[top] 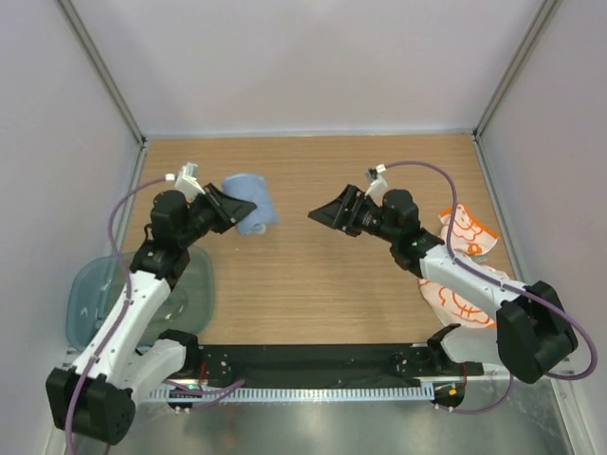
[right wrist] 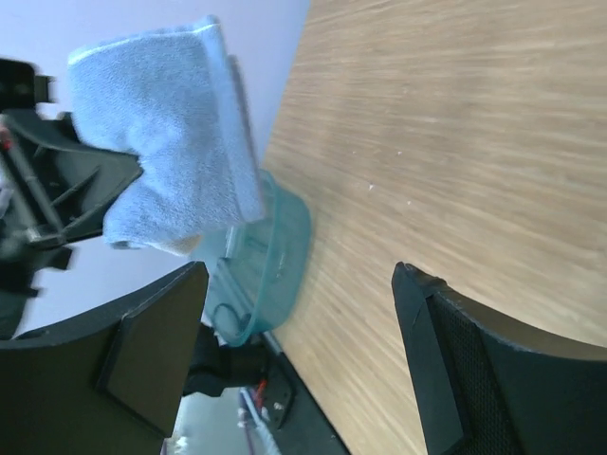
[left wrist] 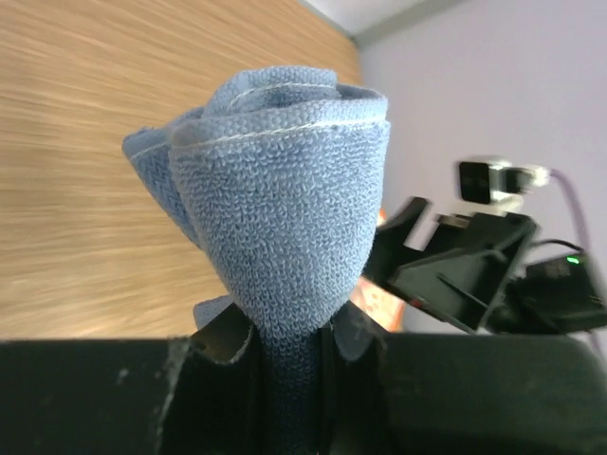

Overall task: Roll the towels
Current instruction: Place the rolled towel into the container

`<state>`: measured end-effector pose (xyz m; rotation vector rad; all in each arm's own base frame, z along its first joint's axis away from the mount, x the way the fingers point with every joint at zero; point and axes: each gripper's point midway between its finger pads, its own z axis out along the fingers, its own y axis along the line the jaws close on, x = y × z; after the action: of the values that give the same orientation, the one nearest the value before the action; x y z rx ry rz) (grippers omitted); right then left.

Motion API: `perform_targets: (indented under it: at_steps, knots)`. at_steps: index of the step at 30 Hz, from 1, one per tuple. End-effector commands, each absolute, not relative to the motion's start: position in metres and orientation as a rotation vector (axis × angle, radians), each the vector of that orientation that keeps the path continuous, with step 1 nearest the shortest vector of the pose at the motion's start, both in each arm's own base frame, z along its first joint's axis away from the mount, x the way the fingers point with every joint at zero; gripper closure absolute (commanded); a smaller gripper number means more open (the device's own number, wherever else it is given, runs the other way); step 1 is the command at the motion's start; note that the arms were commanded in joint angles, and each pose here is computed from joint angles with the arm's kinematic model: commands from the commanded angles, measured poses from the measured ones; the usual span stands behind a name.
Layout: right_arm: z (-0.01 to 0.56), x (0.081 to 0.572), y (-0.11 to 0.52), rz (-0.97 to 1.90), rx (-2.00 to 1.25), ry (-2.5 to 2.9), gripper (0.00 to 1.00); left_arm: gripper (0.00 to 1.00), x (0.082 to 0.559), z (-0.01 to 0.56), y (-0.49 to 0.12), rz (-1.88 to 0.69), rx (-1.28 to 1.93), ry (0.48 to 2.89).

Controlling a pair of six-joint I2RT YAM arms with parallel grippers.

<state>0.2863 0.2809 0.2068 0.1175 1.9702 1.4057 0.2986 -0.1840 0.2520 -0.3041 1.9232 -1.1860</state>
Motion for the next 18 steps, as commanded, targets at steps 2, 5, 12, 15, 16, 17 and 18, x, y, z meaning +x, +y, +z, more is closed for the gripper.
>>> perform_targets:
  at_steps: [2, 5, 12, 15, 16, 17, 18]
  knots:
    - [0.177, 0.281, 0.283, 1.049, -0.055, 2.228, 0.15, 1.0, 0.263, 0.214, -0.11, -0.697, -0.43, 2.188]
    - [0.169, 0.264, 0.329, 1.044, -0.211, 2.286, 0.16, 1.0, 0.249, 0.235, -0.079, -0.574, -0.484, 2.141]
    - [0.149, 0.223, 0.443, 1.123, -0.483, 2.337, 0.16, 1.0, 0.232, 0.263, -0.043, -0.369, -0.508, 2.087]
    - [0.14, 0.207, 0.481, 1.156, -0.55, 2.35, 0.16, 1.0, 0.229, 0.267, -0.04, -0.358, -0.51, 2.079]
    - [0.139, 0.205, 0.489, 1.166, -0.56, 2.351, 0.16, 1.0, 0.228, 0.27, -0.04, -0.357, -0.508, 2.068]
    - [0.145, 0.199, 0.504, 1.201, -0.587, 2.324, 0.16, 1.0, 0.227, 0.273, -0.038, -0.347, -0.509, 2.061]
    - [0.134, 0.196, 0.511, 1.203, -0.597, 2.344, 0.16, 1.0, 0.227, 0.273, -0.038, -0.345, -0.506, 2.063]
